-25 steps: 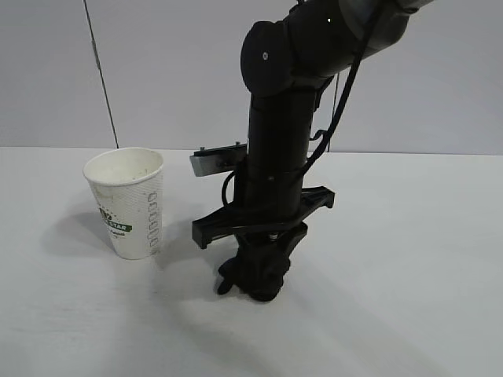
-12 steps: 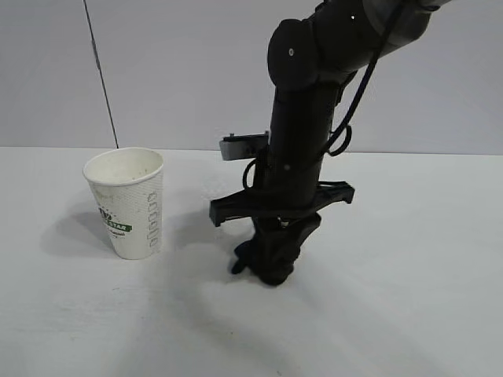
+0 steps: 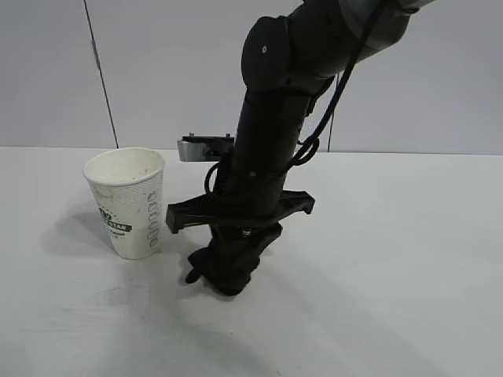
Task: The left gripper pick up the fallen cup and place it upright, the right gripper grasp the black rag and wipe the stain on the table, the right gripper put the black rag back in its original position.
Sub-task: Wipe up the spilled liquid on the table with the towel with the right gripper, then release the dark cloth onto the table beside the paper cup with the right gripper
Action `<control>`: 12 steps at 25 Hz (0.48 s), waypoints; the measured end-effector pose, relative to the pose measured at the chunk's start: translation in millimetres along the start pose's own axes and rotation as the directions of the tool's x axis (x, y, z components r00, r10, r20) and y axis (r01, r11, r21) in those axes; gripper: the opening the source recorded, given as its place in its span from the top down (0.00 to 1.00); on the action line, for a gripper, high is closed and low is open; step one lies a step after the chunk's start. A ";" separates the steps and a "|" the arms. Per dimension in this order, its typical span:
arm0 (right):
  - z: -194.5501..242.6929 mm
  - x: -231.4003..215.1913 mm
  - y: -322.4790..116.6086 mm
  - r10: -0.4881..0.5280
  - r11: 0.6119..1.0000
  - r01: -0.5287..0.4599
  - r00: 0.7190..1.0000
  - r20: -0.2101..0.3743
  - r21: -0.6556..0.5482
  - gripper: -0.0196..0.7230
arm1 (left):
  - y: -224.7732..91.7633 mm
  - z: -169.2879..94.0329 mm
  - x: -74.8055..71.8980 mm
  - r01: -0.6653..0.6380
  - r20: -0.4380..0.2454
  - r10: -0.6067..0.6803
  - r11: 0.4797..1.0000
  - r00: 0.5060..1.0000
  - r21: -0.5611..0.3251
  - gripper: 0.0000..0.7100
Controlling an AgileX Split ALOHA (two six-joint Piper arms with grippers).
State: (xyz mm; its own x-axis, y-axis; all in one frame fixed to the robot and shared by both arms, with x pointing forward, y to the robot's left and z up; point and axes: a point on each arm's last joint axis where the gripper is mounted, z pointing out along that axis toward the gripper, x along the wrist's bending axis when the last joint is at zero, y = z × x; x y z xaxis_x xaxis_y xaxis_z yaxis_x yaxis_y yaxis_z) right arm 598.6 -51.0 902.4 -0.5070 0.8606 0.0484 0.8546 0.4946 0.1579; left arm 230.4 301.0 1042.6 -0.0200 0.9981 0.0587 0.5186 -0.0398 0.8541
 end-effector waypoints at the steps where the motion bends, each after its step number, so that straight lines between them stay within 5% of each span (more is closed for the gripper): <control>1: -0.2 -7.6 0.2 0.009 1.000 -0.009 0.999 0.045 0.000 0.77 | 0.0 0.0 0.0 0.000 0.000 0.000 1.000 1.000 0.000 0.03; 6: -2.9 -48.5 -2.7 0.071 0.997 -0.077 0.977 0.200 0.025 0.77 | 0.0 0.0 0.0 0.000 0.000 0.000 1.000 1.000 0.000 0.03; 12: -9.4 -68.2 -4.0 0.146 0.988 -0.152 0.971 0.187 0.017 0.77 | 0.0 0.0 0.0 0.000 0.000 0.000 1.000 1.000 0.000 0.03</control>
State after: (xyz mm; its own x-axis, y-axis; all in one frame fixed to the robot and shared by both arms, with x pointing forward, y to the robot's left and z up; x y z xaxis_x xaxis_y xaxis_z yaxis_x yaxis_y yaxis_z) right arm 628.7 -112.7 907.7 -0.3469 0.9309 -0.1146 0.9234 0.3604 0.1324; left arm 230.4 301.0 1042.6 -0.0200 0.9981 0.0587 0.5186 -0.0398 0.8541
